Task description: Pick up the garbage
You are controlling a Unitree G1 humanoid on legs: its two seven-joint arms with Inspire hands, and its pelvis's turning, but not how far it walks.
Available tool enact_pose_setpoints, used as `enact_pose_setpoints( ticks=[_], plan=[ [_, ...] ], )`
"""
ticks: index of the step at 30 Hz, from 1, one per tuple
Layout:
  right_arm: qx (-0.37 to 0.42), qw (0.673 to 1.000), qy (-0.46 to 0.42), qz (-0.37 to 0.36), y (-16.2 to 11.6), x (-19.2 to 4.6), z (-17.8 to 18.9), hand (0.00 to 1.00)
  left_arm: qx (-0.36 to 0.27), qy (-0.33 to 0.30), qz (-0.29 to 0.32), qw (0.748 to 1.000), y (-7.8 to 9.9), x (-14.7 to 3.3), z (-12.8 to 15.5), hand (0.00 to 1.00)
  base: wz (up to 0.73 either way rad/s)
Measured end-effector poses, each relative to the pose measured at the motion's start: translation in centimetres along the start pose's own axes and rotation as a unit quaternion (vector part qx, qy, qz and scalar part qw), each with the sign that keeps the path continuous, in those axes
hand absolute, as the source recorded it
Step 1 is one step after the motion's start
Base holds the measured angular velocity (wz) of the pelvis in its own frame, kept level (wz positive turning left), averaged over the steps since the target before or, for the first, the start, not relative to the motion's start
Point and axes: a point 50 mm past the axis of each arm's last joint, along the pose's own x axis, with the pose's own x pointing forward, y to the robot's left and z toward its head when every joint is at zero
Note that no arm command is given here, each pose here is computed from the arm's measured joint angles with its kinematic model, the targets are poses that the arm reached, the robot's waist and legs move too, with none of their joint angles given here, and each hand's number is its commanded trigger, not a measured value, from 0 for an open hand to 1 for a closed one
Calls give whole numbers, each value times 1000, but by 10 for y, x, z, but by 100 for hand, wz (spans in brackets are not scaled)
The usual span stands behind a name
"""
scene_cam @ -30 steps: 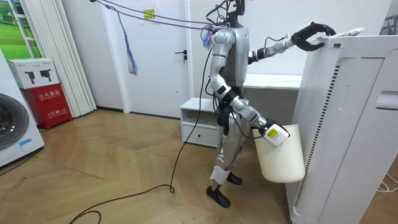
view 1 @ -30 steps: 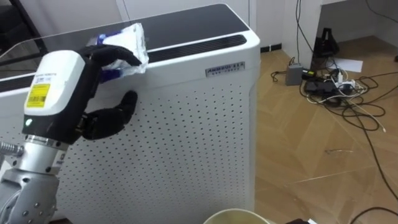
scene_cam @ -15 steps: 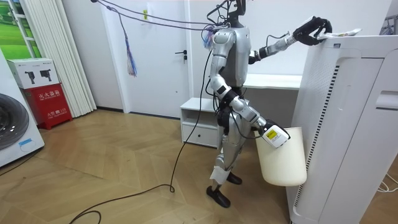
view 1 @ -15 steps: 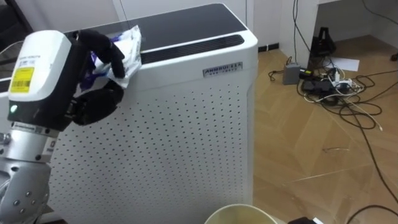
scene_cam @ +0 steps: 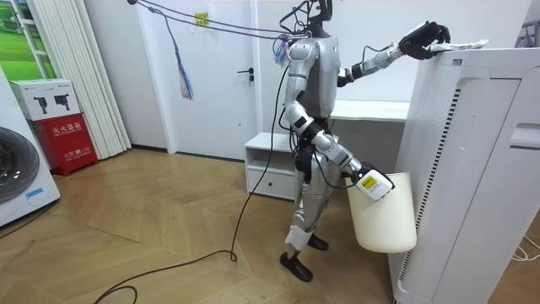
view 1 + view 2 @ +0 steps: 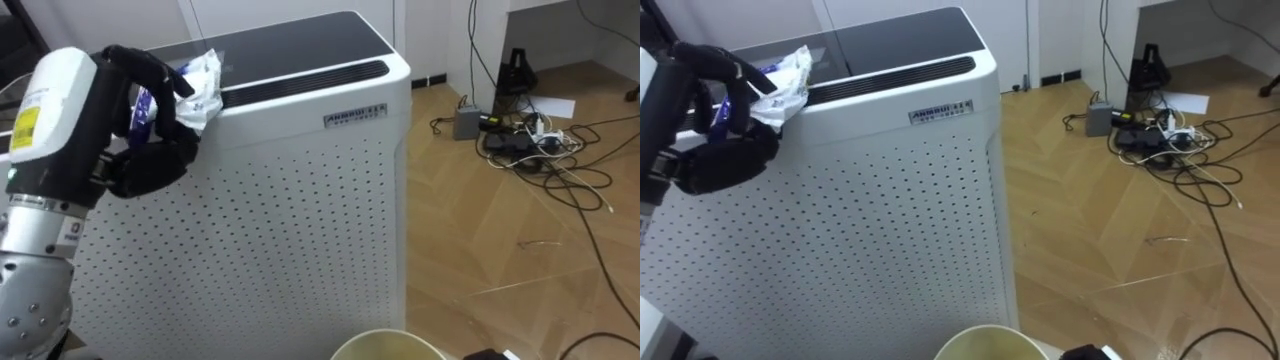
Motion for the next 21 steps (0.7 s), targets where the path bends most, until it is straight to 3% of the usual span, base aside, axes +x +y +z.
enact_pose_setpoints(
  ticks=[8,21],
  plan=[
    [-2,1000,-1,-1,-2,0,1,100,-181,-2,-15,983,4,-2,4,100,2],
    [-6,1000,-7,18,5,7,10,100,-360,-95,-84,924,-9,-6,40,100,0]
  ],
)
